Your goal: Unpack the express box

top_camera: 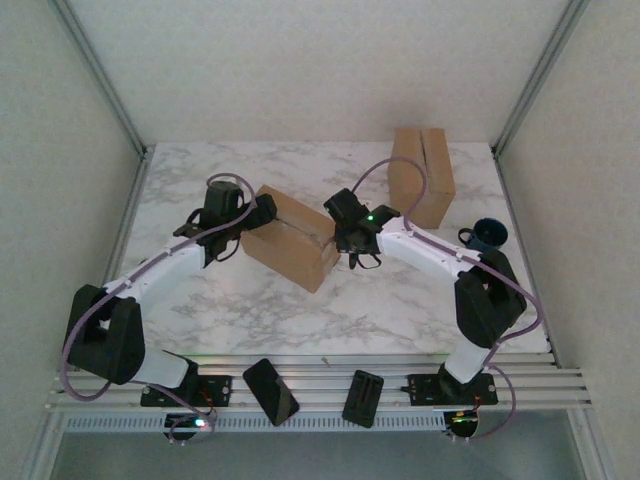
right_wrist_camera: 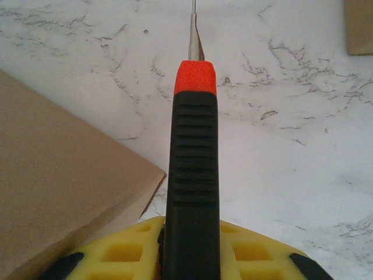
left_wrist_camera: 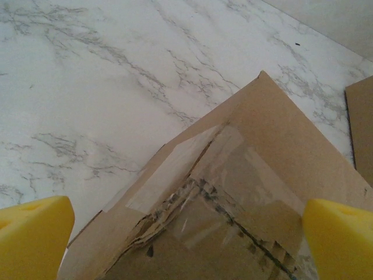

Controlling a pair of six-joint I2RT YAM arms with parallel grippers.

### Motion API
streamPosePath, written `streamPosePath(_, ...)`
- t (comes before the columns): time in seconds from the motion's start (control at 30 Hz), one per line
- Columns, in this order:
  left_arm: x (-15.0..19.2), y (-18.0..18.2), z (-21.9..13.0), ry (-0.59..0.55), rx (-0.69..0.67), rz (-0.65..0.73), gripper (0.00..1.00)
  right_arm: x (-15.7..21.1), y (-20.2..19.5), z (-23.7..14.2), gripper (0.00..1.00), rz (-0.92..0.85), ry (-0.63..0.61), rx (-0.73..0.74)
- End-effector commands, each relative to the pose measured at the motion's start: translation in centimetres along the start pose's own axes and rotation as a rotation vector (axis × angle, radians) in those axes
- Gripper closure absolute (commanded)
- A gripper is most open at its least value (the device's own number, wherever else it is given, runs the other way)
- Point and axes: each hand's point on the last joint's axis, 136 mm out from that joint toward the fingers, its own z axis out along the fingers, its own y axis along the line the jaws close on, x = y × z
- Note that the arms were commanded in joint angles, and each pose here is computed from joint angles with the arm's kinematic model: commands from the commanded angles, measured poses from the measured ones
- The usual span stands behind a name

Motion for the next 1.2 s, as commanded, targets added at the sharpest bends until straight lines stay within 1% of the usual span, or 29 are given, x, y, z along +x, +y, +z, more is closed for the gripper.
streamPosePath(0.0,0.7,-0.6,-0.5,0.015,0.04,-0.008,0.0,-1.7,1.1,-0.2,1.0,0.007,-0.022,-0.059)
streamPosePath(0.13,0.2,-0.6,-0.3,-0.019,0.039,0.004,0.0,-1.5,1.1,0.2,1.0,0.012,-0.013,-0.07)
streamPosePath(0.37,-0.4,-1.5,0.0,-0.088,0.091,0.004,0.0,-0.8,1.4,0.6,1.0,0.017,0.007,-0.091)
streamPosePath(0.53,0.0,-0.9,0.5,-0.114,0.067,0.003,0.0,-0.6,1.6,0.7,1.0,0.019,0.015,-0.102)
streamPosePath(0.87,3.9,0.9,2.7,-0.052,0.005,-0.007,0.0,-0.2,1.6,0.6,1.0,0.015,0.025,-0.114)
streamPosePath(1.17,7.2,3.4,3.2,0.037,-0.099,-0.029,0.0,0.0,1.2,-0.7,1.0,0.012,0.02,-0.129)
